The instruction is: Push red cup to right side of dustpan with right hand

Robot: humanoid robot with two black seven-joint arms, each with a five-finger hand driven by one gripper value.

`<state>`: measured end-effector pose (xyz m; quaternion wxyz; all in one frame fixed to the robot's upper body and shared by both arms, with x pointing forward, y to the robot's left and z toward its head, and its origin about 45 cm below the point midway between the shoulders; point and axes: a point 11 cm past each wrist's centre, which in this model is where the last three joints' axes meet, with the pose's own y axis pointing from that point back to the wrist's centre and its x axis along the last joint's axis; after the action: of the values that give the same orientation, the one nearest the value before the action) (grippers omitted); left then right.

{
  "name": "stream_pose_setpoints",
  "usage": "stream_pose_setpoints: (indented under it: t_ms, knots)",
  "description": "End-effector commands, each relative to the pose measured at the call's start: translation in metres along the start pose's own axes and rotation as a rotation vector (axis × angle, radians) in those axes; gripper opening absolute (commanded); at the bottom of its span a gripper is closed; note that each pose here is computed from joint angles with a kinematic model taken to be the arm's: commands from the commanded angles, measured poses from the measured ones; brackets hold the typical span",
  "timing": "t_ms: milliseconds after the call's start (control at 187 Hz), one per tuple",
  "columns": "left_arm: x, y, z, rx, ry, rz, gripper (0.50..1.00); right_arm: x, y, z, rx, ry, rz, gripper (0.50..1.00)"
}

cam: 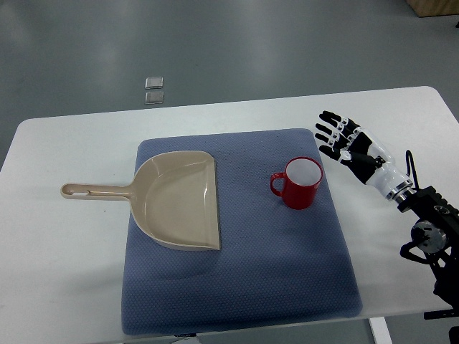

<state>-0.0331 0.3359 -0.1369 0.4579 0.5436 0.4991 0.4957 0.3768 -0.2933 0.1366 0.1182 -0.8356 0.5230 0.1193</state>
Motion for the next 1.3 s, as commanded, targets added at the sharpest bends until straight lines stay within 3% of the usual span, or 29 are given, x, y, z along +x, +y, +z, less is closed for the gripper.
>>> stream_pose_setpoints:
  t_ms: [0,1296]
  knots:
    - [0.000,0.000,0.000,0.000,-0.001,0.000,1.000,-0.001,0.000,0.001,-0.003,0.000,-0.003,0.926]
    - [0.003,0.000,-0.001,0.003,-0.002,0.012,1.000,0.012,0.014,-0.006,0.014,0.050,0.000,0.924]
